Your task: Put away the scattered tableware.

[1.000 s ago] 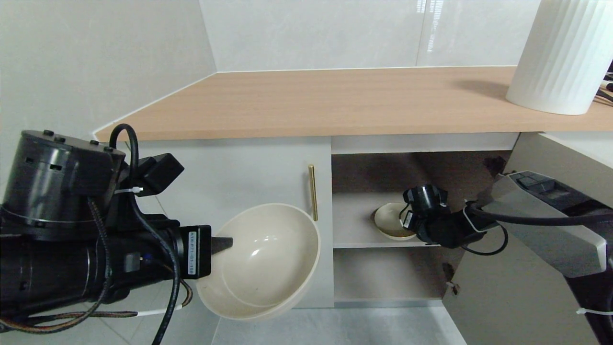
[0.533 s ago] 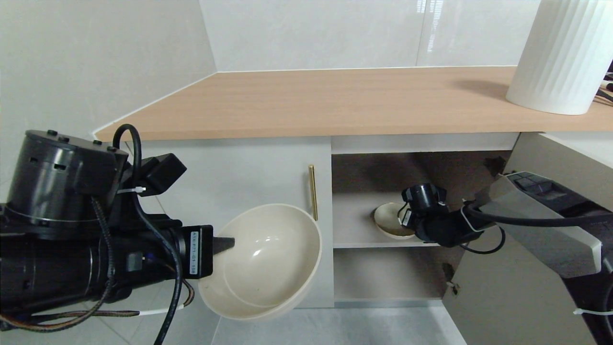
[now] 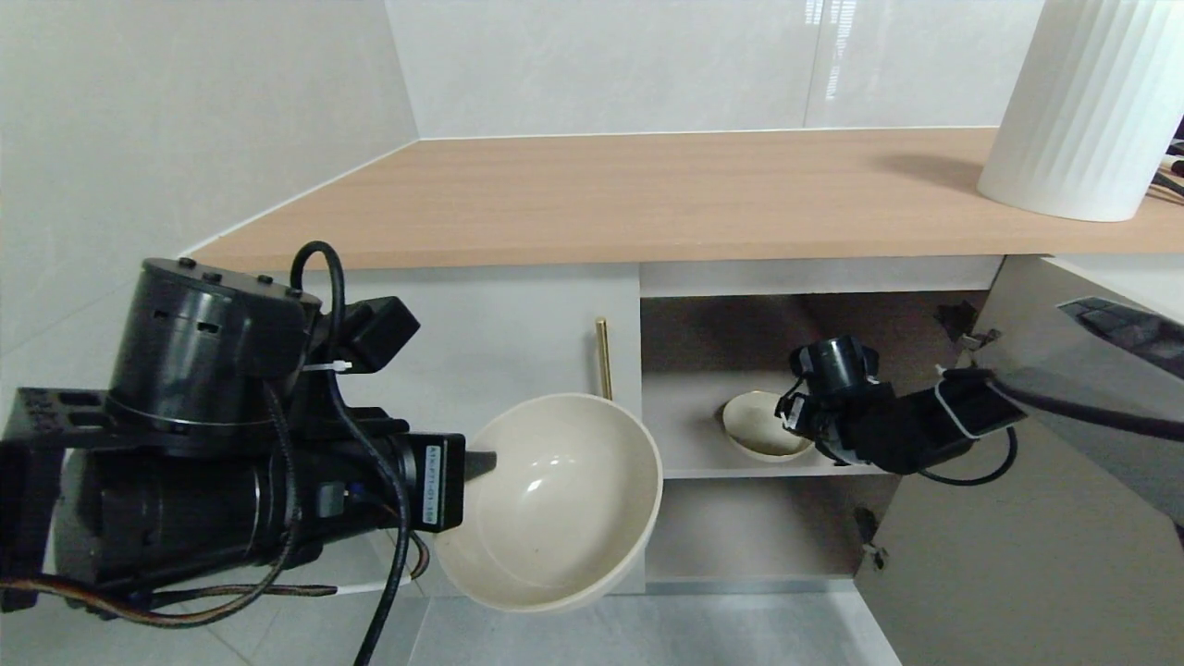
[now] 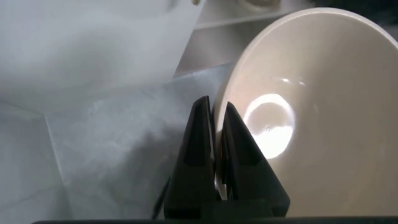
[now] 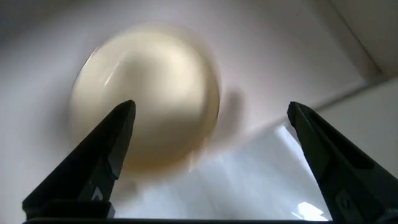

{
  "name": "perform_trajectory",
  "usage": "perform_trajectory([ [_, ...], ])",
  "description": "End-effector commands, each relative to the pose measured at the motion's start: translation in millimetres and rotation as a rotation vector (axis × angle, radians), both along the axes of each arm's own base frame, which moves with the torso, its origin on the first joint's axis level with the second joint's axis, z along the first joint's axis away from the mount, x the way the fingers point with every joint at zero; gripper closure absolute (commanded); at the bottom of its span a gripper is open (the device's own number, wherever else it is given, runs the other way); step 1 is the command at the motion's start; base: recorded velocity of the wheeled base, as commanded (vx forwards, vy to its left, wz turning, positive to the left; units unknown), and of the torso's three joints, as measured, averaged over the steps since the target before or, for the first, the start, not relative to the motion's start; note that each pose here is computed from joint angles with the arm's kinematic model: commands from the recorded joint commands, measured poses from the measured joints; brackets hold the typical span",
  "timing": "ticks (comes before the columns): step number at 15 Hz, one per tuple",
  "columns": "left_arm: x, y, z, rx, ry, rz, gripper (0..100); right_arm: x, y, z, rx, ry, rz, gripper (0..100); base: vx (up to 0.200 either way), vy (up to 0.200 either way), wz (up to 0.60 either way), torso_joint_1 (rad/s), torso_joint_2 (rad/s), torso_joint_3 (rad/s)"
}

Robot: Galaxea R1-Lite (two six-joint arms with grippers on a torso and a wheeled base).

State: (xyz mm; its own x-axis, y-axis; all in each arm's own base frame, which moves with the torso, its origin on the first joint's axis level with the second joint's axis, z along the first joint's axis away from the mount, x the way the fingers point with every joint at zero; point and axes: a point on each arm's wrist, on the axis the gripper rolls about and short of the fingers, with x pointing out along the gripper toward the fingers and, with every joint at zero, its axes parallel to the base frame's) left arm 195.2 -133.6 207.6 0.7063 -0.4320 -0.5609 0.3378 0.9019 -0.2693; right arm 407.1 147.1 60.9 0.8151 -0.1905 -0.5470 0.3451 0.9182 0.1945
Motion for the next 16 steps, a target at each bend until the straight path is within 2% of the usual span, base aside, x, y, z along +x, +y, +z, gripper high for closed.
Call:
perform_trajectory([
  [1,5.6,-7.9,-11.6,0.034,0.033,-0.018,100,-62.0,6.7,54.3,-0.039,-0.007,0.196,0,0.0,0.0,0.0,0.0,0.0,0.0],
  [4,14.4,-25.0,-28.7,0.099,0.036,-0.087,100,-118.3,11.4,96.2,-0.044,-0.002,0.375,0,0.0,0.0,0.0,0.0,0.0,0.0],
  [5,16.1,-35.5,-41.5,0.115,0.046,-0.11,100,-136.8,9.8,110.8,-0.038,0.033,0.424,0,0.0,0.0,0.0,0.0,0.0,0.0],
  [8,14.1,-54.0,-59.9,0.168,0.041,-0.115,100,-180.9,13.5,142.4,0.035,0.081,0.621,0,0.0,0.0,0.0,0.0,0.0,0.0],
  [12,10.2,-66.0,-73.1,0.195,0.056,-0.143,100,-212.7,22.1,154.3,0.041,0.13,0.746,0,0.0,0.0,0.0,0.0,0.0,0.0],
  [16,7.3,-71.2,-76.7,0.201,0.065,-0.161,100,-216.9,39.8,136.1,0.004,0.217,0.804,0,0.0,0.0,0.0,0.0,0.0,0.0],
])
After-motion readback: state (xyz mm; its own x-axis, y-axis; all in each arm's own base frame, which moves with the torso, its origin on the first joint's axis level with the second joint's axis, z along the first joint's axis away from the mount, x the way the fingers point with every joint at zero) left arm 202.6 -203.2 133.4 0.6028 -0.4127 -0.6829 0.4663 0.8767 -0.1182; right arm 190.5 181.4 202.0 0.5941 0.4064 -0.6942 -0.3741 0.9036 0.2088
